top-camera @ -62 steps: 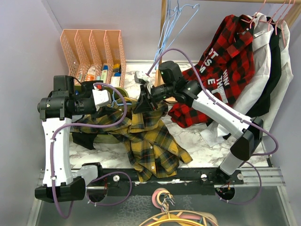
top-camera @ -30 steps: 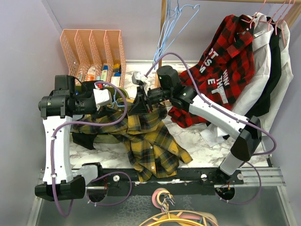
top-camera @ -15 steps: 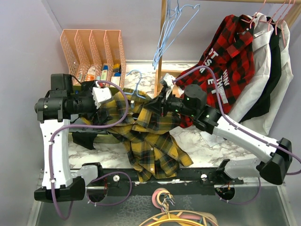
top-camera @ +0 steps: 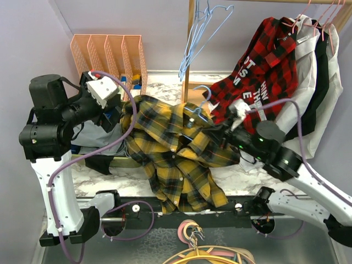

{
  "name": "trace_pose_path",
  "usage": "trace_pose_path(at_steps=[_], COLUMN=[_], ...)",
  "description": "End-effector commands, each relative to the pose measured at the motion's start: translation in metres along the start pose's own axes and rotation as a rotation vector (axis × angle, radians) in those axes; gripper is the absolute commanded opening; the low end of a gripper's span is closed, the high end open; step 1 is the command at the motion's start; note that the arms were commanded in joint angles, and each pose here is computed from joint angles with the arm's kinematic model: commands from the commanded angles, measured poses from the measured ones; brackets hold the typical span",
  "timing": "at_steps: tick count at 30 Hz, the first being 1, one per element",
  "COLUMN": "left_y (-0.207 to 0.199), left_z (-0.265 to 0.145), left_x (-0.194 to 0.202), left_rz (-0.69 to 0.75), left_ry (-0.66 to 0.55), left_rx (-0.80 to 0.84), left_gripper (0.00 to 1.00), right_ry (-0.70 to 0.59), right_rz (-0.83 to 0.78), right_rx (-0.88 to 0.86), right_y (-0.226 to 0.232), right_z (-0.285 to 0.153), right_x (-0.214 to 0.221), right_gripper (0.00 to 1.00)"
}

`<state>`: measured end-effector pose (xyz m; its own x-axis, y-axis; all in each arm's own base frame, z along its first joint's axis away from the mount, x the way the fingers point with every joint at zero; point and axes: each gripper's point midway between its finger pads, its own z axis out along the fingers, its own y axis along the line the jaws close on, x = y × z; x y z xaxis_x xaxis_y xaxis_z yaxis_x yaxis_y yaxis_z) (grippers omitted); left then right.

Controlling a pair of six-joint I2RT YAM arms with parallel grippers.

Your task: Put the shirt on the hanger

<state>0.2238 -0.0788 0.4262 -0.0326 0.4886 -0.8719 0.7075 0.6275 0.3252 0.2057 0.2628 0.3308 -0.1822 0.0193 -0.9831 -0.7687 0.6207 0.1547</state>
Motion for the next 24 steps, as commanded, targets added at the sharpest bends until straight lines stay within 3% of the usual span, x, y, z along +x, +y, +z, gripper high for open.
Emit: trace_pose_path(at_steps=[1, 5, 8, 10, 14, 19, 22, 24], left_y=[0.017, 0.028, 0.027, 0.028, 0.030, 0.025, 0.025, 0.029], left_z=[-0.009, -0.014, -0.018, -0.022, -0.029, -0.026, -0.023, -0.019], left_x=[-0.011, -0.011, -0.014, -0.016, -0.013, -0.006, -0.007, -0.004], left_rz=[-0.100, -0.145, -0.170, -0.168, -0.165, -0.200, -0.220, -0.259], left_ry=[-0.011, -0.022, -0.047, -0.053, -0.047, -0.060, -0.082, -0.098], left_rx=[-0.106, -0.145, -0.141, -0.162, -0.202, -0.172, -0.158, -0.161], left_gripper=[0.99, 0.99, 0.99, 0.99, 0.99, 0.99, 0.99, 0.99], right_ry=[-0.060, -0.012, 0.072, 0.064, 0.031, -0.010, -0.019, -0.065], right_rz=[0.077, 0.068, 0.099, 0.078, 0.015, -0.056, -0.016, 0.041], right_rx=[-0.022, 0.116, 0.506, 0.670, 0.816, 0.931, 1.057, 1.034], right_y=[0.007, -0.015, -0.074, -0.098, -0.120, -0.143, -0.196, -0.234], right_z=[-0.045, -0.064, -0.081, -0.099, -0.108, -0.081, -0.081, -0.084], right_x=[-0.004, -0.005, -0.002, -0.015, -0.024, -0.028, -0.050, -0.069], right_gripper=[0.01, 0.01, 0.01, 0.01, 0.01, 0.01, 0.01, 0.01])
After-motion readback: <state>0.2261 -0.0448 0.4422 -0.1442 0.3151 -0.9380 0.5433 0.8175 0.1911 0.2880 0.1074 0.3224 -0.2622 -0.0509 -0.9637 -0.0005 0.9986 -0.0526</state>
